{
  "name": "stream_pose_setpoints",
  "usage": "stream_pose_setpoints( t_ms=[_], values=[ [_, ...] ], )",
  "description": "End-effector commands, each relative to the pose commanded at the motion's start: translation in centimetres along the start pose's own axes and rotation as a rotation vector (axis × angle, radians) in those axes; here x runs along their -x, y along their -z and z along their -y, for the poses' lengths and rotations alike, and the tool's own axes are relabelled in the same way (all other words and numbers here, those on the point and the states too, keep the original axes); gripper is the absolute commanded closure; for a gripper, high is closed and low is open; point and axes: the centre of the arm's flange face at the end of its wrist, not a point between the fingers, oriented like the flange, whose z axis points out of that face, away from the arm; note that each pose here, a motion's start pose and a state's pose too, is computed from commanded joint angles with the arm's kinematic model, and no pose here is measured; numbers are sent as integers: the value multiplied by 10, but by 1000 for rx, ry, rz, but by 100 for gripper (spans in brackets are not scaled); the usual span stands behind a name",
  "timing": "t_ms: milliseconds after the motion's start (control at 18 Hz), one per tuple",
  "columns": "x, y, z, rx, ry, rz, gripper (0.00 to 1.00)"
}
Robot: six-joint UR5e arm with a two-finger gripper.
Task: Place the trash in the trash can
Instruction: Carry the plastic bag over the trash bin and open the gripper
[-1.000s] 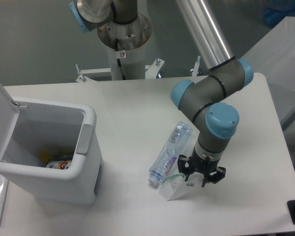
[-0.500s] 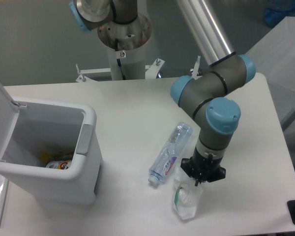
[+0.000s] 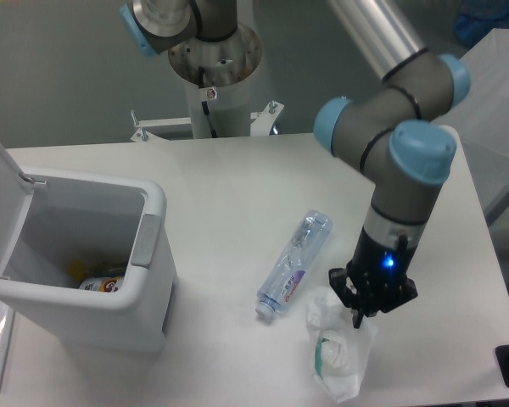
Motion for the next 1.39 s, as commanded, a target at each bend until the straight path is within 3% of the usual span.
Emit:
stream_pose_setpoints(
  t_ms=[333,500,889,1111,1167,1222,1333,1389],
  values=[
    [-73,56,21,-56,-3,-118,100],
    [-115,79,30,-65,-28,-137,100],
    [-218,107,39,-74,-96,-191,100],
    [-260,100,23,-34,-135,-228,100],
    [-264,99,17,-32,-144,-231,89],
    [-264,96,14,-29,-144,-235,65],
    [-268,93,13,-25,-170,-239,8],
    [-268,90,10,-20,-175,-243,2]
  ],
)
